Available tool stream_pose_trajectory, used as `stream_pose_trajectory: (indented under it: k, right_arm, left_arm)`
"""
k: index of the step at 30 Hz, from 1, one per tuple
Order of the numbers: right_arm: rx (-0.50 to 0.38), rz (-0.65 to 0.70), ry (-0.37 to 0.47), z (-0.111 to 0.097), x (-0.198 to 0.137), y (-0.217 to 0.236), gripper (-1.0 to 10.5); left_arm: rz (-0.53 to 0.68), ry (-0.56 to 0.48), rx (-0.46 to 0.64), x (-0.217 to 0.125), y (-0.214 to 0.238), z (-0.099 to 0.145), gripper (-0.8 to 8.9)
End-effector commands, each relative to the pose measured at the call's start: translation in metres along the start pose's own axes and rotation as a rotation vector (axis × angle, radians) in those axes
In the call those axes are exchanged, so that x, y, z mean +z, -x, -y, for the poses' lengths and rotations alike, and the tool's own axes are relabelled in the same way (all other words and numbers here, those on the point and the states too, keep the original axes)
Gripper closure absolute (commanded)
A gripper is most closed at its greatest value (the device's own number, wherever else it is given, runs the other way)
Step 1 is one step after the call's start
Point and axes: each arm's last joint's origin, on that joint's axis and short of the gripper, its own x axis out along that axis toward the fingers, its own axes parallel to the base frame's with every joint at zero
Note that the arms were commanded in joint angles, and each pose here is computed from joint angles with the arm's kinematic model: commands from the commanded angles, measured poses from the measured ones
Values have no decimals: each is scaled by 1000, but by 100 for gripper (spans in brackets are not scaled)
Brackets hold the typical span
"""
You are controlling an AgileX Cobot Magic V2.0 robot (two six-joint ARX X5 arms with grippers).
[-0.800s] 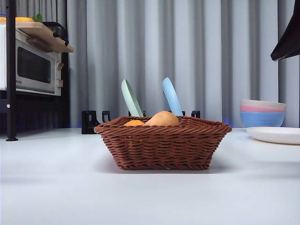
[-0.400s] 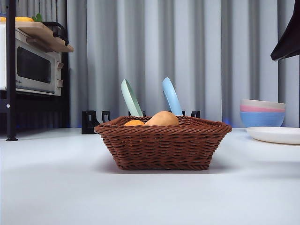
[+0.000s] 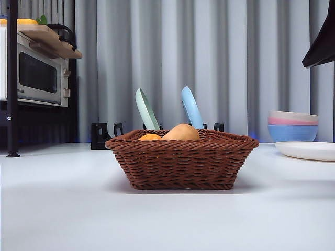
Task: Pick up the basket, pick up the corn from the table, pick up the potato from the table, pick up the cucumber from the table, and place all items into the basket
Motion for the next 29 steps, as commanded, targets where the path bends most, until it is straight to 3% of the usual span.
stream_pose_trajectory:
  k: [1, 27, 29]
  right_arm:
    - [-3, 1, -9, 0, -1, -1, 945]
    - [-11, 13, -8, 0, -1, 6, 945]
    - [-41, 47, 41, 1, 0, 13, 945]
  left_arm:
    - [11, 10, -3, -3, 0, 0, 816]
    - [20, 13, -8, -2, 0, 0, 816]
    - [20, 13, -8, -2, 0, 0, 816]
